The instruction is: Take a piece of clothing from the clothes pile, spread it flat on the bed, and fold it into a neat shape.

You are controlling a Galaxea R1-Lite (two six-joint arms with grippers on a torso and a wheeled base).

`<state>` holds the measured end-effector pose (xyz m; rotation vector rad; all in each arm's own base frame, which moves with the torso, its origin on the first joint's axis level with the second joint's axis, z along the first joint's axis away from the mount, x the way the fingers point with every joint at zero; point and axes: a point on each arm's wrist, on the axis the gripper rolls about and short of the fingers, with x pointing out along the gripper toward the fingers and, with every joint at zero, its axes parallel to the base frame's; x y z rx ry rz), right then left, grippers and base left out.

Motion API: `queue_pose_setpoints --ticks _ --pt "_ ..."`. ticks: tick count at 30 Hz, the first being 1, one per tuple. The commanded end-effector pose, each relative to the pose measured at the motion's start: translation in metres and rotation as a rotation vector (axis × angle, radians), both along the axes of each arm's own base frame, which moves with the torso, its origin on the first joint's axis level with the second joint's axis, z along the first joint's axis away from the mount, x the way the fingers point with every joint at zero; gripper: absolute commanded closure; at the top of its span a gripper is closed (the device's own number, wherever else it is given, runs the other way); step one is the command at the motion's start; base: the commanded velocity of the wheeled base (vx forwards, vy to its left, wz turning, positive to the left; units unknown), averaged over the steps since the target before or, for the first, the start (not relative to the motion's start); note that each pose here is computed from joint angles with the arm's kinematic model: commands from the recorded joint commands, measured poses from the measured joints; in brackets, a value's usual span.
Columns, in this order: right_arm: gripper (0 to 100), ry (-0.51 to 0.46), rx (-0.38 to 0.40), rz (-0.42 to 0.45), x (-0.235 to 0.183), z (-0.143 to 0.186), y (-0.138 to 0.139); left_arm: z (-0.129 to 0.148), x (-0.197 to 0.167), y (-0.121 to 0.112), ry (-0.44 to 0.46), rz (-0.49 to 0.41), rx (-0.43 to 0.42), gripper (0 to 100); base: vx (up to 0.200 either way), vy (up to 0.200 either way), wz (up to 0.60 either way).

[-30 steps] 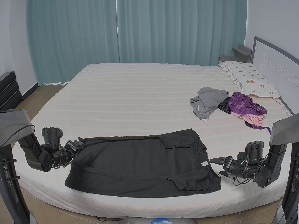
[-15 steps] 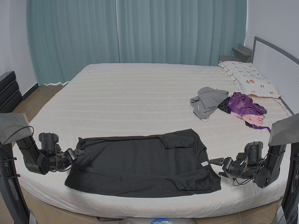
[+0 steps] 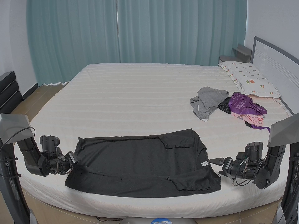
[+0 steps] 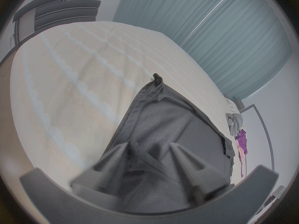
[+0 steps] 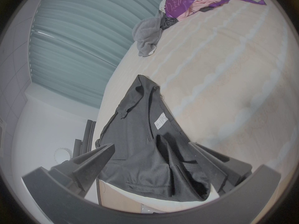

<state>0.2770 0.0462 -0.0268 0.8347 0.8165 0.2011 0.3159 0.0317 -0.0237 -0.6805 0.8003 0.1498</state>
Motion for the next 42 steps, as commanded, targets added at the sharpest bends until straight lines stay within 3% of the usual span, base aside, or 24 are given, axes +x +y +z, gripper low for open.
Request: queue_pose_setpoints --ticks 1,12,21,42 --pt "0 0.013 -0.012 0.011 -0.004 -0.008 0.001 -0.001 -0.003 0.0 0.012 0.006 -0.002 100 0.0 0.0 0.0" --pt "0 -0.096 -0.035 0.012 0.0 -0.002 0.004 0.013 -0.028 0.0 0.027 0.04 0.024 100 0.0 0.0 0.0" --pt "0 -0.104 -0.071 0.091 0.003 -0.013 0.019 0.032 -0.038 0.002 -0.016 0.054 0.025 100 0.0 0.0 0.0" --pt "0 -0.134 -0.153 0.161 0.021 -0.028 0.027 0.028 -0.041 -0.001 0.008 0.044 0.02 100 0.0 0.0 0.0"
